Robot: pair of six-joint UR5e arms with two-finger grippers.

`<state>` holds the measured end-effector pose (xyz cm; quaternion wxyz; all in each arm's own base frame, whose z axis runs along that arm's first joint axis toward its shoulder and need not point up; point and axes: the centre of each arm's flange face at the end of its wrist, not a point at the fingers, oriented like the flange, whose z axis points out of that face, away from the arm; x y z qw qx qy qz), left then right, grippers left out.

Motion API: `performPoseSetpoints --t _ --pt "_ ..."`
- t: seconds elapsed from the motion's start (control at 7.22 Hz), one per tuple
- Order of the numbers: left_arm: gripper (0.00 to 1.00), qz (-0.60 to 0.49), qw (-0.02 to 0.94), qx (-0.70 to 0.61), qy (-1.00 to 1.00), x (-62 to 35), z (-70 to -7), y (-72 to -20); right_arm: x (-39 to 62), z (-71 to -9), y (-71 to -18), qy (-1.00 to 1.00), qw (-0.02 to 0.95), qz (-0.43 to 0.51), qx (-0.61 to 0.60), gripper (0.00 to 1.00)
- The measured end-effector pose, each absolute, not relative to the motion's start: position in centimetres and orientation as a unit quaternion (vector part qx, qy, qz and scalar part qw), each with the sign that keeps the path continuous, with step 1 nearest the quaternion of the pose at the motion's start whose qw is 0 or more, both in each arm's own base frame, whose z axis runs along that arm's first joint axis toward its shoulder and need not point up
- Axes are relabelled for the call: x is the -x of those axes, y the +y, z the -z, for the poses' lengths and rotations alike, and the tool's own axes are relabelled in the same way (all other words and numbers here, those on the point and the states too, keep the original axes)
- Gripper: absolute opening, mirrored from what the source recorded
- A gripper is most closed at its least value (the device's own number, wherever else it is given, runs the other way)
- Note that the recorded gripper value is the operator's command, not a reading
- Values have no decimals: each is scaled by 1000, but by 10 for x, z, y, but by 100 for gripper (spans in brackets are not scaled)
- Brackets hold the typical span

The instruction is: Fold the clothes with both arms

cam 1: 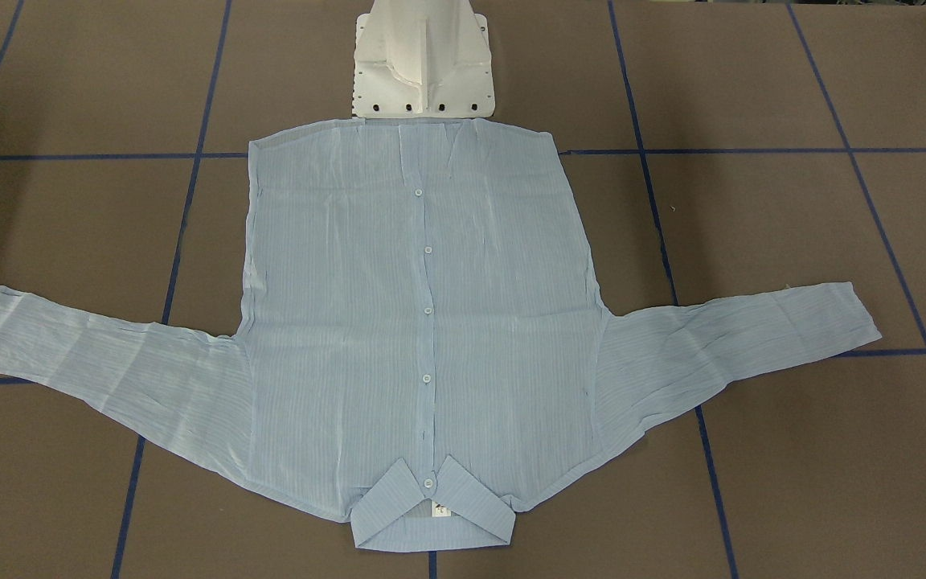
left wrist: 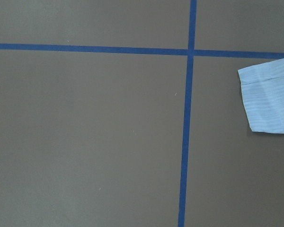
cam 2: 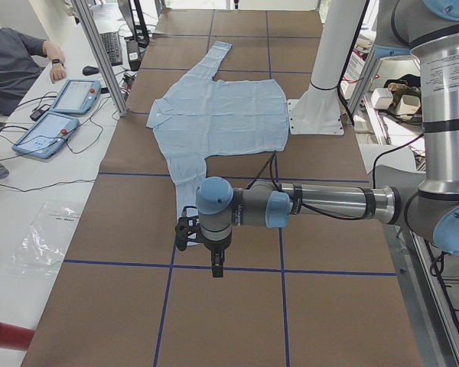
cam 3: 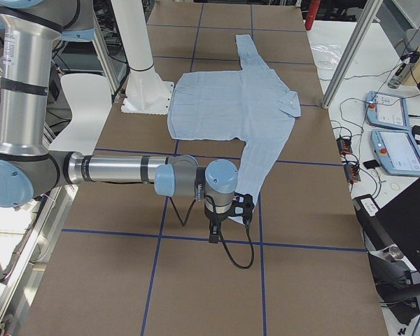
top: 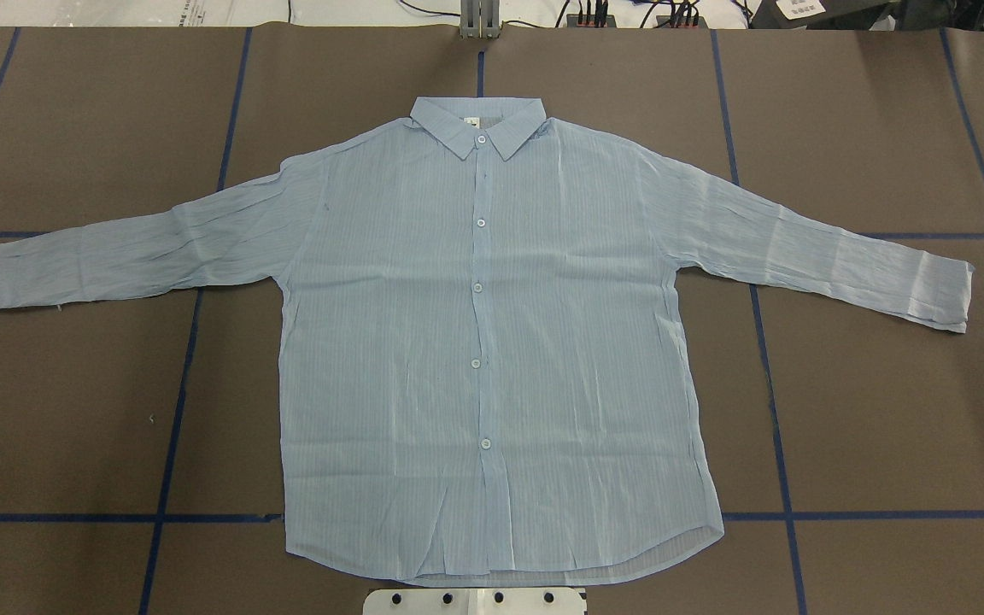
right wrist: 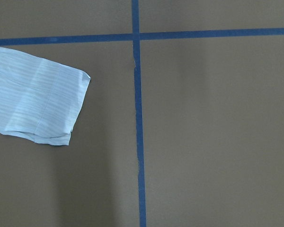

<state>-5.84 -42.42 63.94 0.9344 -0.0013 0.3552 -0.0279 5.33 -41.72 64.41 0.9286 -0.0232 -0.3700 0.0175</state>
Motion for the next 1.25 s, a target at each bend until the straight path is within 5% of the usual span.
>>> performPoseSetpoints --t 1.25 --pt "100 2 930 -59 363 55 -599 -474 -50 -613 -448 -382 924 -9 -7 100"
